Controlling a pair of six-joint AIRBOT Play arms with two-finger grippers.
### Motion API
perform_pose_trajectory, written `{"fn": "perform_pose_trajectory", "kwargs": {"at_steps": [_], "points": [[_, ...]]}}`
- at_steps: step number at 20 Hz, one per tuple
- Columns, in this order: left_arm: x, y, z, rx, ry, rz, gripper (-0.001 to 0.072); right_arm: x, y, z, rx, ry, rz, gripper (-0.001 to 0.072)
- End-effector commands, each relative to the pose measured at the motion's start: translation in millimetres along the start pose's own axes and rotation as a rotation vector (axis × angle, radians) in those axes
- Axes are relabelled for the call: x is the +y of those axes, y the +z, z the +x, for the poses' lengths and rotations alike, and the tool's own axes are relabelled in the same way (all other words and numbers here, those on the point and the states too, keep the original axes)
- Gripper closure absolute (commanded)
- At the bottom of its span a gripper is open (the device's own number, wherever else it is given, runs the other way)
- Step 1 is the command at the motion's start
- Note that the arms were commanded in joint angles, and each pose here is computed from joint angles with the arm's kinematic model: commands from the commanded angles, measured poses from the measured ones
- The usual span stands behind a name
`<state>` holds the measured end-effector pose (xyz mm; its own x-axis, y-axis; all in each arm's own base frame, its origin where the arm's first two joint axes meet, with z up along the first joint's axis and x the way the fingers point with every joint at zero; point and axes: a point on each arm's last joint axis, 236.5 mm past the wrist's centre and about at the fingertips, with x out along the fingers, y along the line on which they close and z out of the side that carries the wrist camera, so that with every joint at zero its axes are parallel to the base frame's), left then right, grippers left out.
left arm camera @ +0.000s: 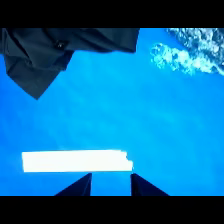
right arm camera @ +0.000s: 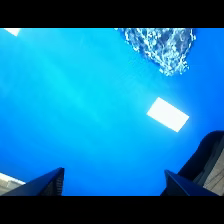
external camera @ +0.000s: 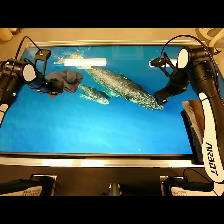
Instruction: Fold the shirts.
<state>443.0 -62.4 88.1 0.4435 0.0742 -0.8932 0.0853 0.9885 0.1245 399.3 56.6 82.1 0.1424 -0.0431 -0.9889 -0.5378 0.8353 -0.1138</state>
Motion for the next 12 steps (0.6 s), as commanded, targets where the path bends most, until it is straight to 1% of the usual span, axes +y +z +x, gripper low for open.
{"fn": "perform_pose_trajectory", "kwargs": {"at_steps": [1,2,3,4,5,8,10,12], "points": [[-6,36,1,-0.151,-0.023,-0.008,0.0381,-12,28,-2,-0.117,-0.052,-0.010,0.0020],[-10,42,3,-0.172,-0.038,-0.012,0.0380,-15,36,-3,-0.152,-0.067,-0.009,0.0020],[-12,47,7,-0.189,-0.045,-0.012,0.0357,-19,43,-5,-0.183,-0.081,-0.009,0.0020],[-11,58,13,-0.225,-0.051,-0.049,0.0139,-21,50,-6,-0.213,-0.094,-0.009,0.0020],[-6,60,26,-0.209,-0.049,-0.111,-0.0013,-23,56,-8,-0.238,-0.102,-0.009,0.0020],[22,53,78,-0.094,-0.004,-0.167,-0.0013,-26,64,-11,-0.275,-0.115,-0.008,0.0021],[49,59,107,-0.048,-0.010,-0.341,-0.0013,-27,66,-11,-0.283,-0.117,-0.008,0.0022],[69,46,138,0.048,-0.042,-0.538,-0.0013,-25,66,-11,-0.284,-0.108,-0.007,0.0022]]}}
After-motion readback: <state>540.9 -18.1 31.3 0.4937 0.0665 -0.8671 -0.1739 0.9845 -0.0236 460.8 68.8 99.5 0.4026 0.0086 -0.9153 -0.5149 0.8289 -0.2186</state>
